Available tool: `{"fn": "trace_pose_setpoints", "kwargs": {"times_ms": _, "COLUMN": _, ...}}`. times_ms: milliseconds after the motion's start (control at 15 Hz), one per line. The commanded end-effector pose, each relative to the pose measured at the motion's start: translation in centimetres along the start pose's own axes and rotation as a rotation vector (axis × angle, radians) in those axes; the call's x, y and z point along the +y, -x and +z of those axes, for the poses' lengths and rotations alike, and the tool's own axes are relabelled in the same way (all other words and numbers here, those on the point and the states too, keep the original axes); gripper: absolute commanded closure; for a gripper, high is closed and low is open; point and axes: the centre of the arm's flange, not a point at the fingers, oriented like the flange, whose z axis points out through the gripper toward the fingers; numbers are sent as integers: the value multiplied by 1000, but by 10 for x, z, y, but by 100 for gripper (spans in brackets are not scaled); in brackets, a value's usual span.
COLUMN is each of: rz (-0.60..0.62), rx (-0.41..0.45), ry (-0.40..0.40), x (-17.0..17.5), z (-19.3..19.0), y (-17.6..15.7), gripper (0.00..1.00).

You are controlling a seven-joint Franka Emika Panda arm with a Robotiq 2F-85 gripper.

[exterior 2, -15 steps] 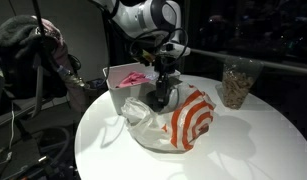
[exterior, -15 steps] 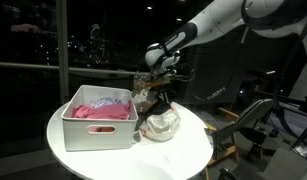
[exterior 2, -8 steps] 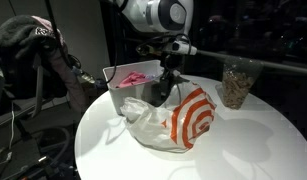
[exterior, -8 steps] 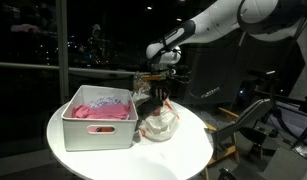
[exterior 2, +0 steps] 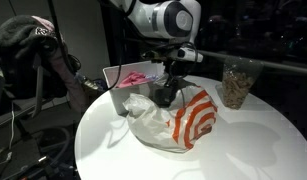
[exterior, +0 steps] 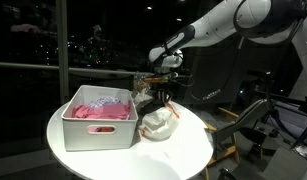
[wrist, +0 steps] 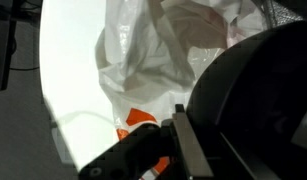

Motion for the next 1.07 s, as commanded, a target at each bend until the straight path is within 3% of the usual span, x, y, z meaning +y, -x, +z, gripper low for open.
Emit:
{"fn": "trace_pose_setpoints", "kwargs": {"times_ms": 0, "rz": 47, "rx": 25, "ry": 46, "x": 7, "z": -10, "y": -11, "gripper": 97}}
{"fn": "trace_pose_setpoints", "kwargs": {"times_ms": 67, "rz": 50, "rx": 28, "ry": 51, "x": 9, "z": -10, "y": -12, "gripper": 97}}
{"fn": "trace_pose_setpoints", "kwargs": {"times_ms": 133, "rz": 43, "rx": 30, "ry": 50, "x": 11, "z": -10, "y": -13, "gripper": 64}}
{"fn": "trace_pose_setpoints", "kwargs": {"times_ms": 267, "rz": 6, "rx": 18, "ry": 23, "x": 13, "z": -11, "y": -11, "gripper": 56}}
{"fn": "trace_pose_setpoints", "kwargs": {"times_ms": 400, "rz": -46, "rx": 25, "ry": 6, "x": 16, "z": -14, "y": -7, "gripper": 40}}
{"fn": "trace_pose_setpoints", "kwargs": {"times_ms": 733, "rz": -280, "rx": 78, "ry": -149, "x": 31, "z": -48, "y": 18, "gripper": 3}}
{"fn": "trace_pose_setpoints", "kwargs": {"times_ms": 1000, "rz": -450, "rx": 169, "ry": -225, "x": 44, "z": -81, "y": 65, "gripper": 0}}
